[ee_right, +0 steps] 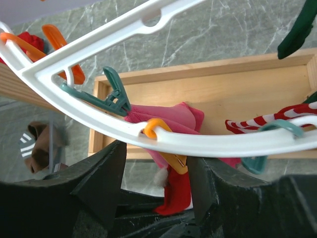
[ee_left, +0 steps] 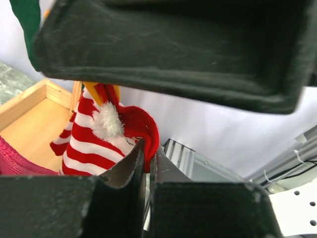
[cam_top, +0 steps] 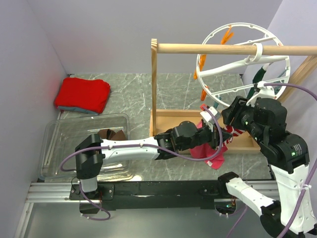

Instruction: Remove the socks clipped to the hanger

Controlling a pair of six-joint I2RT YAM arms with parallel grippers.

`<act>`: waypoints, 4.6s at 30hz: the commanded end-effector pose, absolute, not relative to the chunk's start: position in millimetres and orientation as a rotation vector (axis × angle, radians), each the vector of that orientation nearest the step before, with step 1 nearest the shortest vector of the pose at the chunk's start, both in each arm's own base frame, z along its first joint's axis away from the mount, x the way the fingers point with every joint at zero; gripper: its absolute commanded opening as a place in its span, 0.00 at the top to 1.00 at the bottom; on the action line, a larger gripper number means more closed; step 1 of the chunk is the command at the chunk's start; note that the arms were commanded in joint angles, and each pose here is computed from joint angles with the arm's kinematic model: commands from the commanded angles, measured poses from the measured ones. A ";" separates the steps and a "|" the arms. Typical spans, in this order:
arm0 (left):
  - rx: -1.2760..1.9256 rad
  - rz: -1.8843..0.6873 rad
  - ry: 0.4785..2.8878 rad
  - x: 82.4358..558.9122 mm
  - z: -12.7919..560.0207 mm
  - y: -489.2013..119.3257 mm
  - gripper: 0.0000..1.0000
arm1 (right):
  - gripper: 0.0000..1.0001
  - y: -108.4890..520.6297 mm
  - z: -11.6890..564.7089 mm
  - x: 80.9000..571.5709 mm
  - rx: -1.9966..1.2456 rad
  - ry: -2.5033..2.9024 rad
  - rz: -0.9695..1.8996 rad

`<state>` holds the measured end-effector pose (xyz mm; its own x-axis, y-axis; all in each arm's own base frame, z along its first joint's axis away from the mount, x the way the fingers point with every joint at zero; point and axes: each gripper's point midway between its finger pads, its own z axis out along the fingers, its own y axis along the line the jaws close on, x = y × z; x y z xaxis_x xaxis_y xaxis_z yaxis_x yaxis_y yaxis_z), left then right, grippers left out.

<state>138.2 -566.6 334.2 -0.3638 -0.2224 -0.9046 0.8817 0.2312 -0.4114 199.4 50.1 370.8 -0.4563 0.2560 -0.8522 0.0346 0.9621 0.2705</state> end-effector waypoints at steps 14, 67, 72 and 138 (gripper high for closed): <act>0.652 -1.451 1.440 122.5 361.9 -569.4 0.99 | 0.40 35.2 362.5 213.5 0.235 2.029 0.063; 0.105 -1.068 1.872 144.5 254.1 -293.2 0.99 | 1.00 48.0 358.6 212.1 0.231 1.884 0.228; -0.065 -1.010 1.821 174.5 268.1 -237.0 0.99 | 1.00 53.3 354.6 213.9 0.218 1.895 0.249; -0.023 -1.390 1.500 182.6 360.8 -270.6 0.25 | 0.97 85.8 362.1 217.5 0.136 1.905 0.416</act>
